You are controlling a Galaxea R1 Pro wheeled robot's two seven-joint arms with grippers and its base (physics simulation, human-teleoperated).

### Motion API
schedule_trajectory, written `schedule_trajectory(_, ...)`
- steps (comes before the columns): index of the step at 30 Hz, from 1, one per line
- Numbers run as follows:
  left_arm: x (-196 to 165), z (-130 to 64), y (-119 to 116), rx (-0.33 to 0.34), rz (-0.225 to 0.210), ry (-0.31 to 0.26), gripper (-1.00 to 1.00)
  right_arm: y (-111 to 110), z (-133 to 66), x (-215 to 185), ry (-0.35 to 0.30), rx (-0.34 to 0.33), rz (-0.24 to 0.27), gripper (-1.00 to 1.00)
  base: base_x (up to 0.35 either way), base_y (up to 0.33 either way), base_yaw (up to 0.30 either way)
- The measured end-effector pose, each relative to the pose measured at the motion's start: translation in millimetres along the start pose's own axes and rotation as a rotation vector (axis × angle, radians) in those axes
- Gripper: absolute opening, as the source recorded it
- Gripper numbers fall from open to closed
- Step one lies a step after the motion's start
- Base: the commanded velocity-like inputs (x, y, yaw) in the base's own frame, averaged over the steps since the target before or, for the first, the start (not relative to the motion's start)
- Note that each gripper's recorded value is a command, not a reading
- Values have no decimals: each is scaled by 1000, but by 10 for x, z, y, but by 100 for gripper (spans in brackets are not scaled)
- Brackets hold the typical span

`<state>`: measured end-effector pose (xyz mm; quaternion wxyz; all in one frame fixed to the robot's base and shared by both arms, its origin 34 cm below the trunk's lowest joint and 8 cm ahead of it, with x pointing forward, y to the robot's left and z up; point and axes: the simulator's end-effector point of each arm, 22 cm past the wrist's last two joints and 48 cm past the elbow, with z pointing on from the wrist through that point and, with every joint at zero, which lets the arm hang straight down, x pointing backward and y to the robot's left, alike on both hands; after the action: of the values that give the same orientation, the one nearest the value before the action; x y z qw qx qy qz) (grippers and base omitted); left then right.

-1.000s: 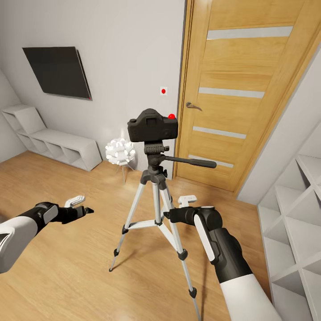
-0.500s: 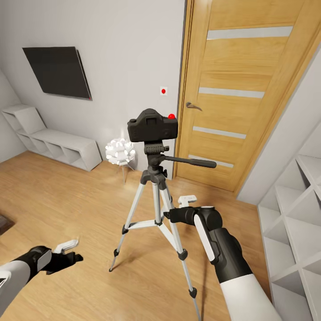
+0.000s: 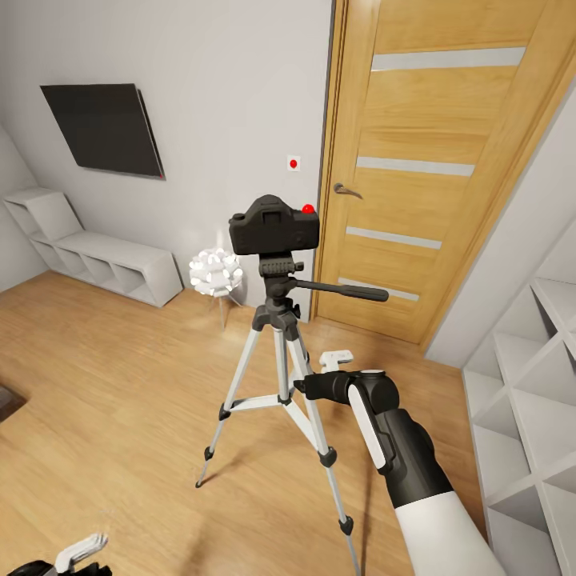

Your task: Attach the digital camera to the camera tripod in the bedroom.

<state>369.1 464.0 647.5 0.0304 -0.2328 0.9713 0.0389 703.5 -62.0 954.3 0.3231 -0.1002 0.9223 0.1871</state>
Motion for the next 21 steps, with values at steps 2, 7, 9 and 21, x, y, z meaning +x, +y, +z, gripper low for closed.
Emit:
schedule_trajectory(2, 262, 48, 70, -9, -3, 26, 100, 1, 0, 0, 0, 0, 0, -100, 0, 0, 0)
schedule_trajectory(7, 1029, 163, 146, -29, 11, 79, 100, 2, 0, 0, 0, 0, 0, -100, 0, 0, 0)
schedule_trajectory(9, 1446, 197, 208, -64, 25, 96, 100, 1, 0, 0, 0, 0, 0, -100, 0, 0, 0)
schedule_trajectory(21, 1992, 213, 180, -130, 40, 113, 100, -2, 0, 1, 0, 0, 0, -100, 0, 0, 0)
